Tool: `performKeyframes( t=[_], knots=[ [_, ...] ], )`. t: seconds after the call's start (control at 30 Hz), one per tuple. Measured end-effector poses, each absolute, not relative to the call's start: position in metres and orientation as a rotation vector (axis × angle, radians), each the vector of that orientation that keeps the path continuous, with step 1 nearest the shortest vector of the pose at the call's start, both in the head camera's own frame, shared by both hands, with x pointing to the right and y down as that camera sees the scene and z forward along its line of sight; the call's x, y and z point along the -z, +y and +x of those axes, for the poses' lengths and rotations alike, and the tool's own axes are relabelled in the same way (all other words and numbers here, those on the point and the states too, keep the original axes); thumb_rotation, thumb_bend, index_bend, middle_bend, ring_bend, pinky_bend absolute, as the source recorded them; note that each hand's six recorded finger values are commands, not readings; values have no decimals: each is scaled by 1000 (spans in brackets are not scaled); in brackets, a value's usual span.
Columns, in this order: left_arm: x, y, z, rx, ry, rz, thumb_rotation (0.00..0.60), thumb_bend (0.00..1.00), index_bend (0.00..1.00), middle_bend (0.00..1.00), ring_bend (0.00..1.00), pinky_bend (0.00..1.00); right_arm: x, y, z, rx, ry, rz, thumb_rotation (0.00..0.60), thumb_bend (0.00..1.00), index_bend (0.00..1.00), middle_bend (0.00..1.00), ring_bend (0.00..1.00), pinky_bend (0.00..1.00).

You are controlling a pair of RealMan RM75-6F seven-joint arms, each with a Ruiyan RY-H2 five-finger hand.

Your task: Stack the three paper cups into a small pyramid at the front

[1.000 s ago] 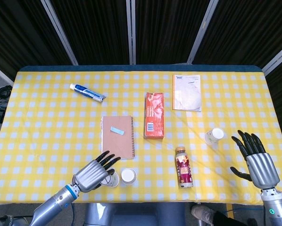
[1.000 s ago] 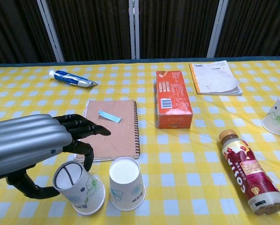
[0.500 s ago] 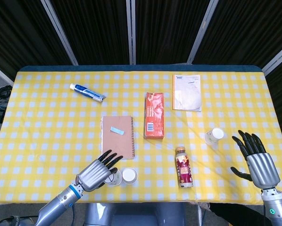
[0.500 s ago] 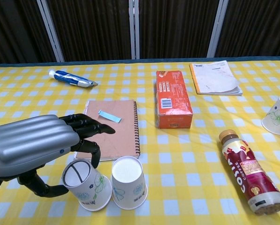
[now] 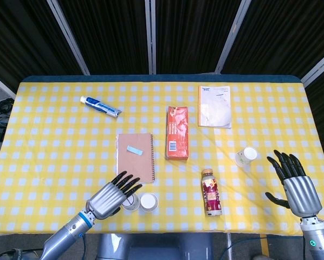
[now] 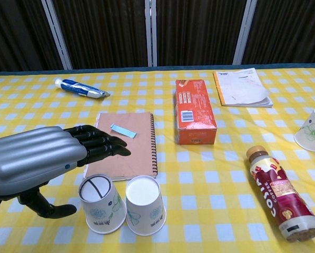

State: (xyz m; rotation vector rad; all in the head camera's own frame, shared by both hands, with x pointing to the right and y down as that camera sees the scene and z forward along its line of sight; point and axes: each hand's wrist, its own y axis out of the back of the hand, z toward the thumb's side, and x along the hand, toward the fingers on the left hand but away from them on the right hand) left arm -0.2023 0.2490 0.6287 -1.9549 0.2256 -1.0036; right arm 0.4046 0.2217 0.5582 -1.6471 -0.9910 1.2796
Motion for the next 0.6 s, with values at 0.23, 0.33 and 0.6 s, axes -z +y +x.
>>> performKeyframes(
  t=[0.23,0.33,0.6],
  knots=[
    [-617,243,-217,1008,301,-1940,600,282,2,0,0,0,-559,221,405,-1284,-989,-1644,600,29,116,0,0,29],
    [-609,237,-234,1030,376,-1906,600,268,0,0,0,0,-562,221,405,-1293,-980,-1644,600,29,115,0,0,25],
    [-576,221,-332,1163,705,-1704,600,258,0,0,0,0,-574,219,397,-1312,-944,-1654,600,29,115,0,0,20]
  ],
)
